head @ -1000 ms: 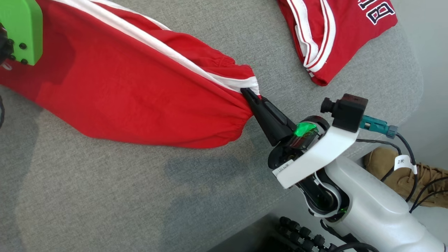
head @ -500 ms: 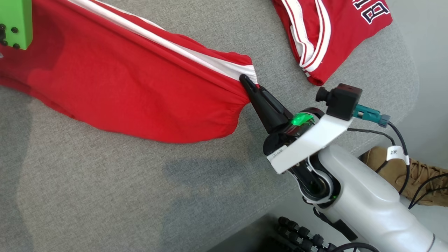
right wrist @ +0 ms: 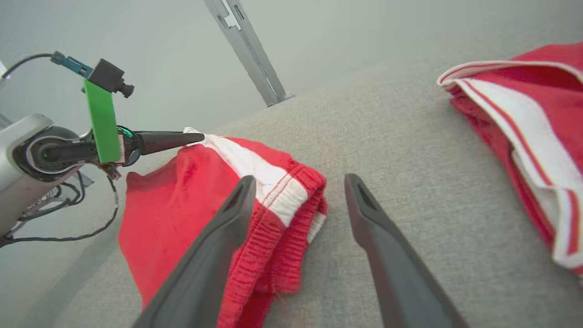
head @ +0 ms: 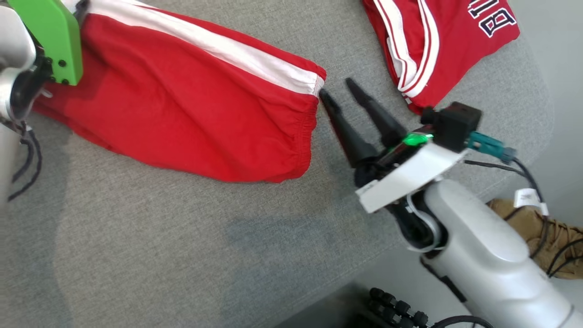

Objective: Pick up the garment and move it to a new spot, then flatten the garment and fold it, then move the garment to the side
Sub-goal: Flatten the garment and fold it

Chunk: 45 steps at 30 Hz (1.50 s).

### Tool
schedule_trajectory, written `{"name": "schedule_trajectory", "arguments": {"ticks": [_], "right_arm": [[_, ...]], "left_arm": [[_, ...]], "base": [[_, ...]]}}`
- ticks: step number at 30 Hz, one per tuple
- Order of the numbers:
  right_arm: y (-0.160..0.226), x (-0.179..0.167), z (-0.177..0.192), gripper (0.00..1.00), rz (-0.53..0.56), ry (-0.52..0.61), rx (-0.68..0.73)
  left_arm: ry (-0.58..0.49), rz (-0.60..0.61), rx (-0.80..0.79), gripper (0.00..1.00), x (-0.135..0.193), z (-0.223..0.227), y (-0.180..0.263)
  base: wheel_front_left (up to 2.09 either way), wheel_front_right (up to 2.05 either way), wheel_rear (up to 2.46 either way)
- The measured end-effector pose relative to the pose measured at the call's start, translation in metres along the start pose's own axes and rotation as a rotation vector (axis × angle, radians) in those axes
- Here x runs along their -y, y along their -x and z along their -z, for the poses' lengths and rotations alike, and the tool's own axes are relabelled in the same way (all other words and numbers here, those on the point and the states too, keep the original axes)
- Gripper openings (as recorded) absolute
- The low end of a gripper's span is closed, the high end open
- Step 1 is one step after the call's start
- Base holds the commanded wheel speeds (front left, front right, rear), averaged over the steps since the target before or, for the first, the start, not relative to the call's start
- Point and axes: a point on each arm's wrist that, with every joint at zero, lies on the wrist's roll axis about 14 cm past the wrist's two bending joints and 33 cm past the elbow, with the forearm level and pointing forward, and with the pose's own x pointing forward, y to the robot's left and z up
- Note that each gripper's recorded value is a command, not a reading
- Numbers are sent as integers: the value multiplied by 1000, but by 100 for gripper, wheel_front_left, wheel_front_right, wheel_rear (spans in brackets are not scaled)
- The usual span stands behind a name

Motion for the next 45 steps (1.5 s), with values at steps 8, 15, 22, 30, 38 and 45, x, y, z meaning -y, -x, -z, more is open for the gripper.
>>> {"name": "schedule_trajectory", "arguments": {"ticks": [8,15,22,30,38,45], "right_arm": [[41,16,-83,100,66,415,223],[81,15,-124,100,166,698,336],[91,27,-107,100,222,696,289],[90,48,-56,100,276,587,159],[104,52,-33,100,308,552,92],[112,50,-34,100,319,547,97]], "left_arm": [[-24,72,411,100,37,-64,54],[81,67,607,100,49,-51,100],[165,-30,657,100,17,-10,120],[235,-115,493,100,-17,39,101],[262,-39,240,100,-6,48,69],[261,-30,85,100,-11,67,65]], "base": [[0,0,0],[0,0,0],[0,0,0],[0,0,0],[0,0,0],[0,0,0]]}}
